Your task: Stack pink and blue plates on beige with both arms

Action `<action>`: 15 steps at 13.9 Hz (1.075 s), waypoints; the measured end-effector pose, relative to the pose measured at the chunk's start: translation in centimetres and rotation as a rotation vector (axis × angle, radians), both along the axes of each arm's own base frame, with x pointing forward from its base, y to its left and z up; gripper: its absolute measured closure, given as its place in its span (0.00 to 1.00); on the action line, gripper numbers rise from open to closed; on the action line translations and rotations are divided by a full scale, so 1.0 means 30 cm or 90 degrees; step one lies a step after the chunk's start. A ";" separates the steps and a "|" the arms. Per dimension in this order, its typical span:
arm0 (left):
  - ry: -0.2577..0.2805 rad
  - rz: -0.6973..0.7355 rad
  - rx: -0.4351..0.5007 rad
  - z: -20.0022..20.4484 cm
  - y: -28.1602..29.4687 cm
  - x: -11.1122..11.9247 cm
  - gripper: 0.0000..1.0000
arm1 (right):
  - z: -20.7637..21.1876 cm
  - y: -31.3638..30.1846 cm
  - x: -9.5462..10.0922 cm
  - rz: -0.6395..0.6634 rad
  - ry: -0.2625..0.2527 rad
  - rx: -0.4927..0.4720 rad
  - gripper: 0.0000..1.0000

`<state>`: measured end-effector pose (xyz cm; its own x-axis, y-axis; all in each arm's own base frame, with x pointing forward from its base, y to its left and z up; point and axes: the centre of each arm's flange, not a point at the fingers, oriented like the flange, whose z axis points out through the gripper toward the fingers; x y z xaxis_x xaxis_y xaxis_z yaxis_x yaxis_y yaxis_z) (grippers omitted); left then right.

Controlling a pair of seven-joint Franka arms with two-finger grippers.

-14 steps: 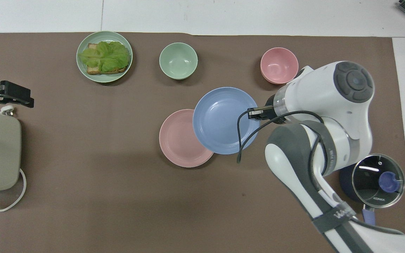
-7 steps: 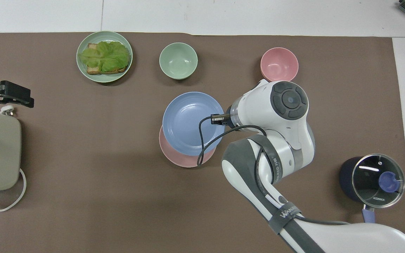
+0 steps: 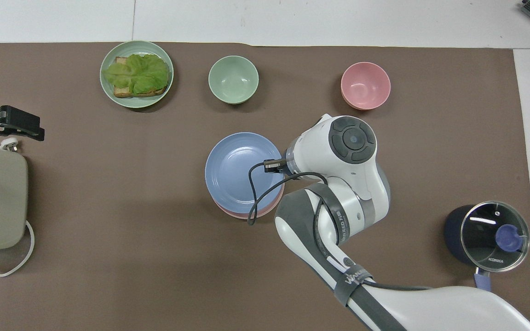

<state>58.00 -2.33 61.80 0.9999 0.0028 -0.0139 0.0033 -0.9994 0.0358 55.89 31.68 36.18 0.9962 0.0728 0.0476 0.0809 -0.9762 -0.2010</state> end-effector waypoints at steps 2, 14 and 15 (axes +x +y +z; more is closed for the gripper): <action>0.000 0.000 0.000 0.000 0.000 0.000 0.00 | -0.016 -0.003 -0.004 -0.001 0.000 0.000 0.95; 0.000 0.000 0.000 0.000 0.000 0.000 0.00 | -0.084 -0.033 -0.026 0.026 0.004 -0.010 0.65; 0.000 0.000 0.000 0.000 0.000 0.000 0.00 | -0.084 -0.033 -0.026 0.026 0.004 -0.010 0.55</action>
<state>58.00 -2.33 61.80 0.9999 0.0028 -0.0141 0.0034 -0.9994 0.0358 55.12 30.68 33.67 0.9927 0.1141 0.0402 0.1196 -0.9752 -0.1860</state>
